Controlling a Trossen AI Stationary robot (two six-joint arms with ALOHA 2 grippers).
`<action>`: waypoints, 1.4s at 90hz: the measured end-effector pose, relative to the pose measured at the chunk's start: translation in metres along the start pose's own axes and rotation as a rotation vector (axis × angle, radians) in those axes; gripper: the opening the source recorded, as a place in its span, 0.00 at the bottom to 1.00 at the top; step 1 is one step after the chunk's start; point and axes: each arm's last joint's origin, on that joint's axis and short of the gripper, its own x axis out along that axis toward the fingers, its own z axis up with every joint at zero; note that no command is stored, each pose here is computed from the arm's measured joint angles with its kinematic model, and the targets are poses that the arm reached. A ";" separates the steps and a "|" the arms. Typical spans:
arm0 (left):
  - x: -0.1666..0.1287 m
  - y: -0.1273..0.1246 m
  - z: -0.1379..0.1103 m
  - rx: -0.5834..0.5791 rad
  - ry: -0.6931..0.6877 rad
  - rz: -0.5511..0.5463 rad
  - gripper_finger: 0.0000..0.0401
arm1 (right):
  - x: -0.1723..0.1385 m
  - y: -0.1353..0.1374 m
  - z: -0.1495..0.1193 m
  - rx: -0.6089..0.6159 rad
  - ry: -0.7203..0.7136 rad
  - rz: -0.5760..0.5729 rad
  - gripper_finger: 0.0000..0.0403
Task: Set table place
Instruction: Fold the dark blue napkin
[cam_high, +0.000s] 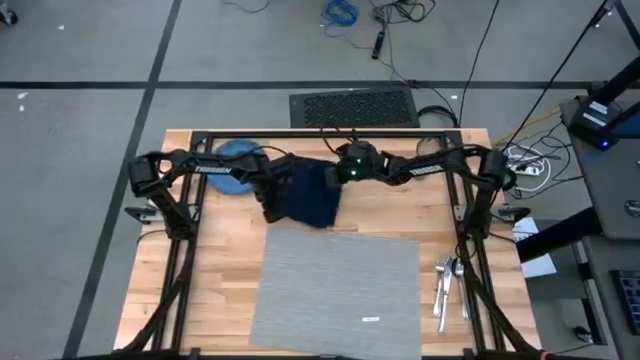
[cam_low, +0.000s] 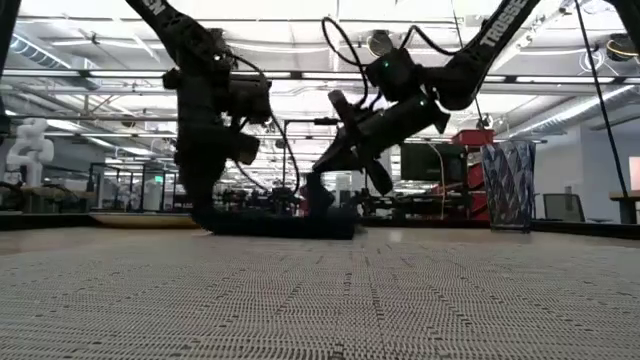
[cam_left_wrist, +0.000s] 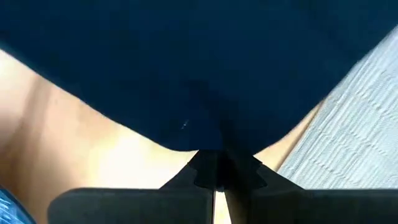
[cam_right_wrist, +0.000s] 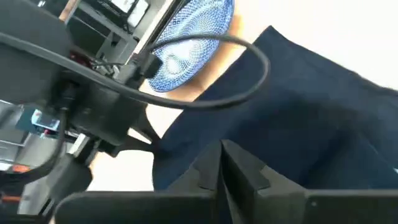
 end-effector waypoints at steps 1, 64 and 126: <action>0.001 0.000 -0.001 -0.001 0.004 -0.002 0.00 | 0.000 0.000 0.000 0.001 0.004 -0.005 0.00; 0.003 -0.001 0.006 0.017 -0.085 -0.027 0.00 | -0.005 -0.025 -0.012 0.082 0.123 -0.247 0.00; -0.033 -0.006 0.002 0.075 -0.217 -0.013 0.00 | -0.015 -0.059 0.003 0.092 0.209 -0.290 0.00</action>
